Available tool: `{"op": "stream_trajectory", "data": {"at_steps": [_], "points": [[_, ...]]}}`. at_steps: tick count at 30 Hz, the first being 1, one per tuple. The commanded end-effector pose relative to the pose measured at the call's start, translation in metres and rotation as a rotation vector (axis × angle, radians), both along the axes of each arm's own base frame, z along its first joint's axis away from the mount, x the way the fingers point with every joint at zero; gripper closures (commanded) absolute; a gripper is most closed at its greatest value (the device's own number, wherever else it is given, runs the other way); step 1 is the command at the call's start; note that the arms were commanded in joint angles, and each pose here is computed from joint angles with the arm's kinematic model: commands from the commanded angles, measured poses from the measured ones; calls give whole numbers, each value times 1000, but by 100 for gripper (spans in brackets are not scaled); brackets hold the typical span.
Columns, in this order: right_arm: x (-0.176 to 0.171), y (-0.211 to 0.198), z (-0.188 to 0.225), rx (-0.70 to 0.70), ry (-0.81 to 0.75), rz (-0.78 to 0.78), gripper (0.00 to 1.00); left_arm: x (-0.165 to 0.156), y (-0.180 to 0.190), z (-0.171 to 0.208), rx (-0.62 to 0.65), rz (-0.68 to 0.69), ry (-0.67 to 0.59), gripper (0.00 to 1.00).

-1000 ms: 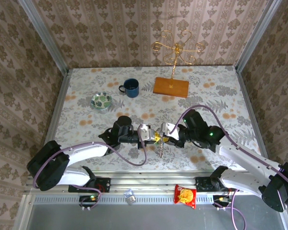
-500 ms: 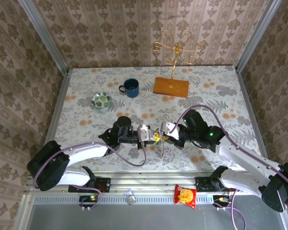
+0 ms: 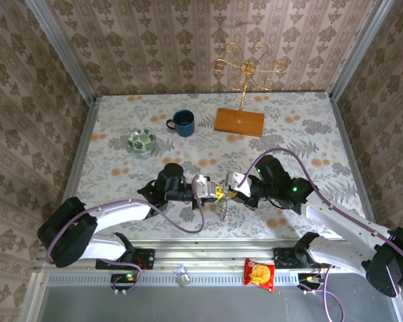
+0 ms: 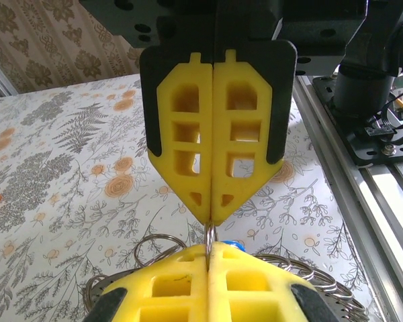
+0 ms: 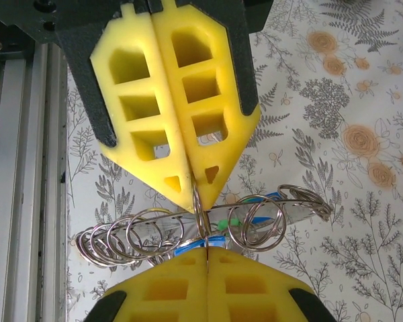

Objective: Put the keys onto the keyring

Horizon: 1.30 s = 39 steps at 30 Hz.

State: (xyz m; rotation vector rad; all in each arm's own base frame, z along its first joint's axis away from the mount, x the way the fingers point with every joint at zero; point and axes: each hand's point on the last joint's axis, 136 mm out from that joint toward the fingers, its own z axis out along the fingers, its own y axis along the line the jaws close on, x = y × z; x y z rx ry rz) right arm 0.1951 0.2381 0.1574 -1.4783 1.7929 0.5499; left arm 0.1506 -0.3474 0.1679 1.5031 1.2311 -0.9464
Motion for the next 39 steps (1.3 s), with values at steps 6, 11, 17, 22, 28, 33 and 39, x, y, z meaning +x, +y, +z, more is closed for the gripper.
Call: {"op": "stream_trajectory", "data": {"at_steps": [6, 11, 17, 22, 28, 33, 39], "points": [[-5, 10, -14, 31, 71, 26, 100, -1, -1, 30, -113, -3, -63, 100], [-3, 7, -3, 75, 21, 5, 85, -1, 1, 25, -108, 2, -51, 100], [-4, 5, 4, 108, -13, 5, 74, 0, 0, 26, -137, 7, -37, 100], [-1, 9, 3, 115, -11, 4, 74, 0, -1, 29, -161, 5, -24, 100], [4, 10, 7, 131, -42, -8, 75, -1, -1, 28, -170, 1, -7, 100], [3, 6, 9, 121, -53, -16, 73, 0, -1, 25, -165, 1, -4, 100], [-1, -5, 12, 84, -84, -24, 72, 0, -1, 25, -165, -3, -5, 100]]}}
